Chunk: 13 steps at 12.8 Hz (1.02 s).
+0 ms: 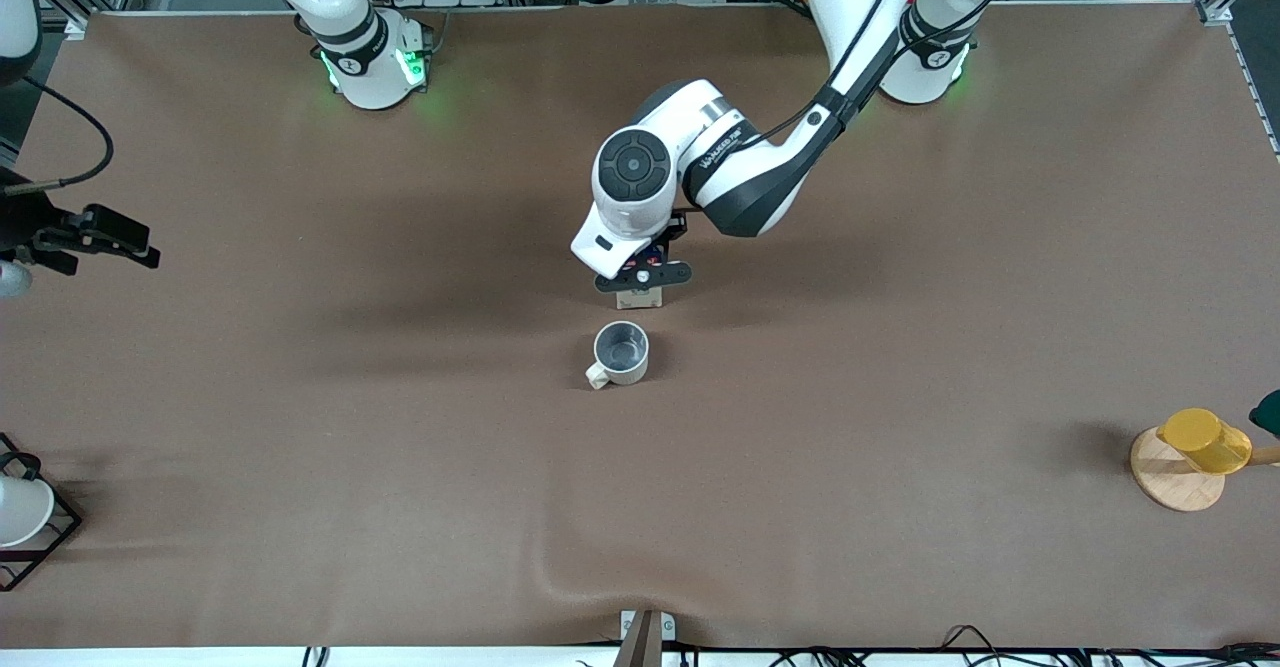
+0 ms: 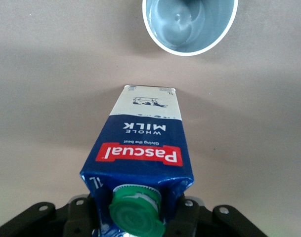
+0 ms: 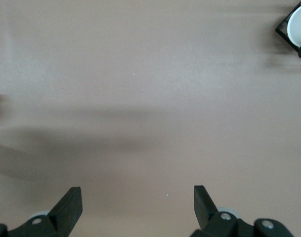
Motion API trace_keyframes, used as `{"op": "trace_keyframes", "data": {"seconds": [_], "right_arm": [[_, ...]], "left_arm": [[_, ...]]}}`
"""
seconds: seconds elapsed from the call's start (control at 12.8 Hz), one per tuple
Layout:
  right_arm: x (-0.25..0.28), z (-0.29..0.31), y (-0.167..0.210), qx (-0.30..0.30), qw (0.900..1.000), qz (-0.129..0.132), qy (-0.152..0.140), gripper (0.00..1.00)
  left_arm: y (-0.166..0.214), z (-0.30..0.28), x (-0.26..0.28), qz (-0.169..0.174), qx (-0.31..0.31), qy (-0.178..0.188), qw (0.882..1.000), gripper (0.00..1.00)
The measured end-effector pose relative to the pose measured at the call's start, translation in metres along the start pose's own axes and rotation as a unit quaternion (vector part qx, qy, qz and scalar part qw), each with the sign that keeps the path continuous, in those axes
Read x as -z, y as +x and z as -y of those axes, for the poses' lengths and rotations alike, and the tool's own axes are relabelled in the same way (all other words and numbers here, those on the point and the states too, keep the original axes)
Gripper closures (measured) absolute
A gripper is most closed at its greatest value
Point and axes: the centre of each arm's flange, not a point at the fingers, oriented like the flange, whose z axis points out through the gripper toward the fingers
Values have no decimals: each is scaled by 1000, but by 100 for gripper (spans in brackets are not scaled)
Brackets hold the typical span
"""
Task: Place milk next to cup
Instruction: 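Move the milk carton beside the mug with the left gripper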
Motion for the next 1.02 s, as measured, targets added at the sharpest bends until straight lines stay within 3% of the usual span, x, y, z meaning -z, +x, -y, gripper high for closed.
{"op": "trace_keyframes", "data": {"seconds": [0.31, 0.7, 1.02], "right_arm": [[15, 4, -12, -16, 999, 29, 4, 0], [30, 5, -19, -42, 999, 33, 4, 0], [50, 6, -19, -44, 999, 12, 1, 0]], "left_arm": [[4, 1, -3, 0, 1, 2, 1000, 46], [8, 1, -1, -8, 2, -7, 1000, 46], [12, 3, 0, -11, 5, -8, 1000, 46]]}}
